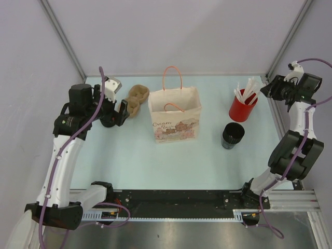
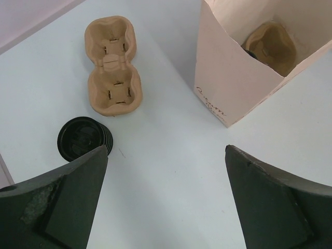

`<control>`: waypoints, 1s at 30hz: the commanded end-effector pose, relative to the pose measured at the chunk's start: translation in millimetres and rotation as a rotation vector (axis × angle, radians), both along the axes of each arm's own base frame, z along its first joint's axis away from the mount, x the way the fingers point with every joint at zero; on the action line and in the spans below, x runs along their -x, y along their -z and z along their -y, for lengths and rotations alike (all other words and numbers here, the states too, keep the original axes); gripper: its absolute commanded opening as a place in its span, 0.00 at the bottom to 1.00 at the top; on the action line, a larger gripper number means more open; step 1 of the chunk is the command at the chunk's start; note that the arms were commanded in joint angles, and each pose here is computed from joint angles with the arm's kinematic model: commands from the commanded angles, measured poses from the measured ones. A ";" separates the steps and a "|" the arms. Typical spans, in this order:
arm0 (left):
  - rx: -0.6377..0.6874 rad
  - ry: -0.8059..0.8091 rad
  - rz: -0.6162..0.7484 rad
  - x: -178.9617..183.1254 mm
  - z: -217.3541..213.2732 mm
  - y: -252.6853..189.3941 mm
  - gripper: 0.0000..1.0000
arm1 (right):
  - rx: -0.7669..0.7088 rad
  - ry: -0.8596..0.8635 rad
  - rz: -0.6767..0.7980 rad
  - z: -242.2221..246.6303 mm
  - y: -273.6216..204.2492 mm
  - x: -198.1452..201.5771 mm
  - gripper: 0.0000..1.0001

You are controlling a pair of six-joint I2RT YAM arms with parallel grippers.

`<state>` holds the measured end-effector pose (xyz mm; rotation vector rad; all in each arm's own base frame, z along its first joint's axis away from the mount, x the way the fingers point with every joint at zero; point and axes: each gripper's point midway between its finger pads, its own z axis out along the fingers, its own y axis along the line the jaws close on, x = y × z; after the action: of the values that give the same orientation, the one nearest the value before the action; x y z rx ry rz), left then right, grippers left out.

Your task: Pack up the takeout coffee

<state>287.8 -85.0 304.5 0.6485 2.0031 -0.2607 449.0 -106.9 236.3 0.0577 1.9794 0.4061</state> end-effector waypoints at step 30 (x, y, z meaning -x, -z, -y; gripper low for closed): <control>0.023 -0.020 -0.003 -8.7 0.4 2.6 0.99 | 0.022 -0.083 0.050 -2.2 26.3 -31.3 0.09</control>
<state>291.4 -85.6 294.0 0.6381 2.0342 -0.2729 476.5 -106.4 199.8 0.0049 1.9808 0.4453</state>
